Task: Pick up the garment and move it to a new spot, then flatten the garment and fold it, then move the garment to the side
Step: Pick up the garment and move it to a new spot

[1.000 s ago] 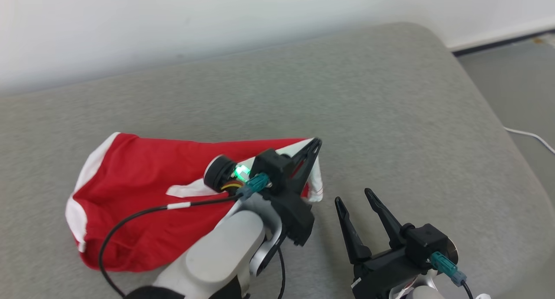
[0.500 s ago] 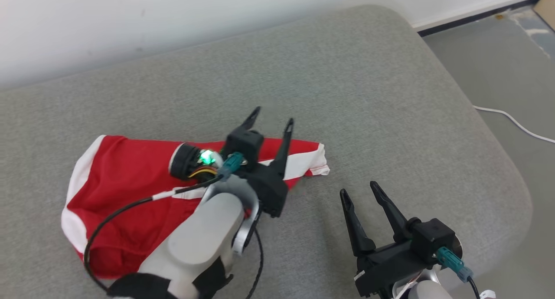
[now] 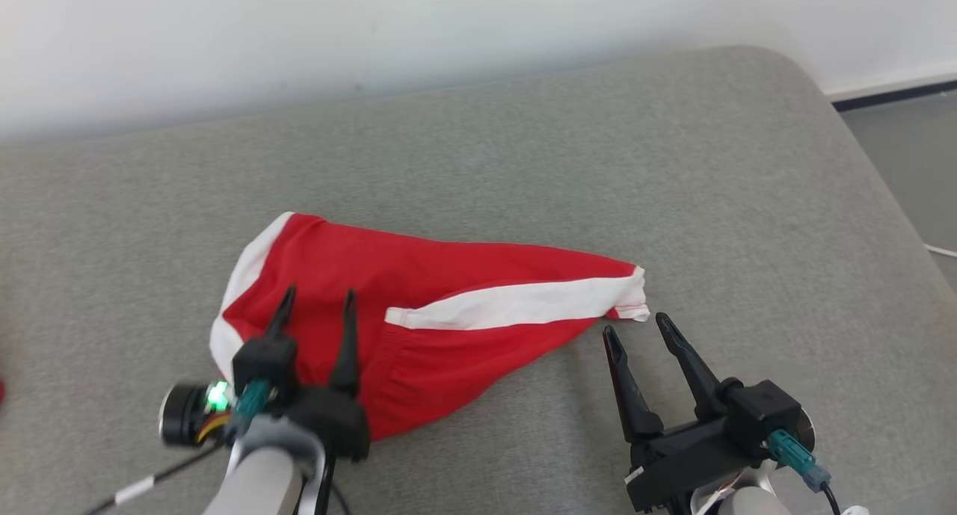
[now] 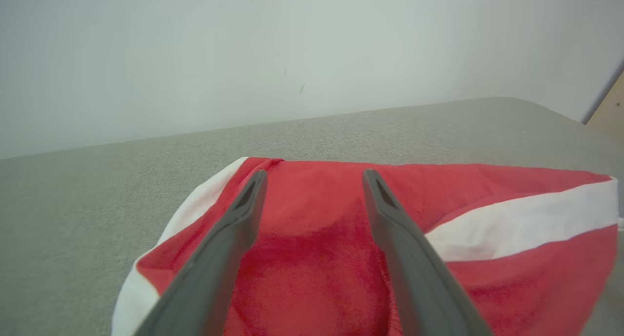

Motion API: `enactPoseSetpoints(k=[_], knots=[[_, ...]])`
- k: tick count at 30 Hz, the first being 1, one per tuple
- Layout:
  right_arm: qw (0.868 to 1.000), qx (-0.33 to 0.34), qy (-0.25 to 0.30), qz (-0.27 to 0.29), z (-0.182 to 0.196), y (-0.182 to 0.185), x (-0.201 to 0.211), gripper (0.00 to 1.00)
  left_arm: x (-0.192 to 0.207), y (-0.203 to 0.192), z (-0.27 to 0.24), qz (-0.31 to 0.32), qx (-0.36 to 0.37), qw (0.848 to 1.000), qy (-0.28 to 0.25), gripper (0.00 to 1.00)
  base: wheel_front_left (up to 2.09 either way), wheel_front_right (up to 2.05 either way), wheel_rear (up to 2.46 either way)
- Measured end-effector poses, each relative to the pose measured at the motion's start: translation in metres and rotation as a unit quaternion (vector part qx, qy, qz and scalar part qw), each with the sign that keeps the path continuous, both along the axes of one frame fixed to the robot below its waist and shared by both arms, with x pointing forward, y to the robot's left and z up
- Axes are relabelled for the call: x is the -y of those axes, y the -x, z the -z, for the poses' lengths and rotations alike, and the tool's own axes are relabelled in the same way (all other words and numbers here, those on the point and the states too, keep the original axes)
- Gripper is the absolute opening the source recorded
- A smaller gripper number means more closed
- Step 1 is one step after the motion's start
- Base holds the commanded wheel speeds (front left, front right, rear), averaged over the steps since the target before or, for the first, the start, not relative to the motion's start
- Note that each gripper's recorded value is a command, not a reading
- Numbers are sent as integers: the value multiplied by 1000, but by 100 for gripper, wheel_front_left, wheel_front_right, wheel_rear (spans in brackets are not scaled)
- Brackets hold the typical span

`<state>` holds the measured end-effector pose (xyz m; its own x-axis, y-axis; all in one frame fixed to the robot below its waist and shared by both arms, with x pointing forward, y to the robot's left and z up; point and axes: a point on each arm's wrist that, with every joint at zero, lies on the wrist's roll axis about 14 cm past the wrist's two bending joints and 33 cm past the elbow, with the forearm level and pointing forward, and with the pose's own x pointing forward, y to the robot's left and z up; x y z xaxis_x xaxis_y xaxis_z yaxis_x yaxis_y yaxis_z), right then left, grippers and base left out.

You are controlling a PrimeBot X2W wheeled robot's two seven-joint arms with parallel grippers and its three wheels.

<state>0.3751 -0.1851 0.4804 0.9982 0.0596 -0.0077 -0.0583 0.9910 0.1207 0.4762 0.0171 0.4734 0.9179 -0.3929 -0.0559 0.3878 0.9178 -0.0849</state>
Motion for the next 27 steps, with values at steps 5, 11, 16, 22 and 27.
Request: enactPoseSetpoints(k=[5,11,16,22,27], knots=[[1000,-3,-2,-16,3,-1,-11,100,-37,20,14,-37,-9,999,-14,100,0,0,0],[1000,-1,-4,-27,2,1,-19,100,-68,49,18,-66,-7,998,-19,100,0,0,0],[1000,-2,-5,-31,3,7,-22,100,-85,68,13,-97,0,995,-9,100,0,0,0],[999,3,-4,-36,0,14,-27,100,-92,92,16,-106,-9,994,-1,100,0,0,0],[999,5,-4,-38,-1,19,-28,100,-99,99,14,-115,-6,993,5,100,0,0,0]])
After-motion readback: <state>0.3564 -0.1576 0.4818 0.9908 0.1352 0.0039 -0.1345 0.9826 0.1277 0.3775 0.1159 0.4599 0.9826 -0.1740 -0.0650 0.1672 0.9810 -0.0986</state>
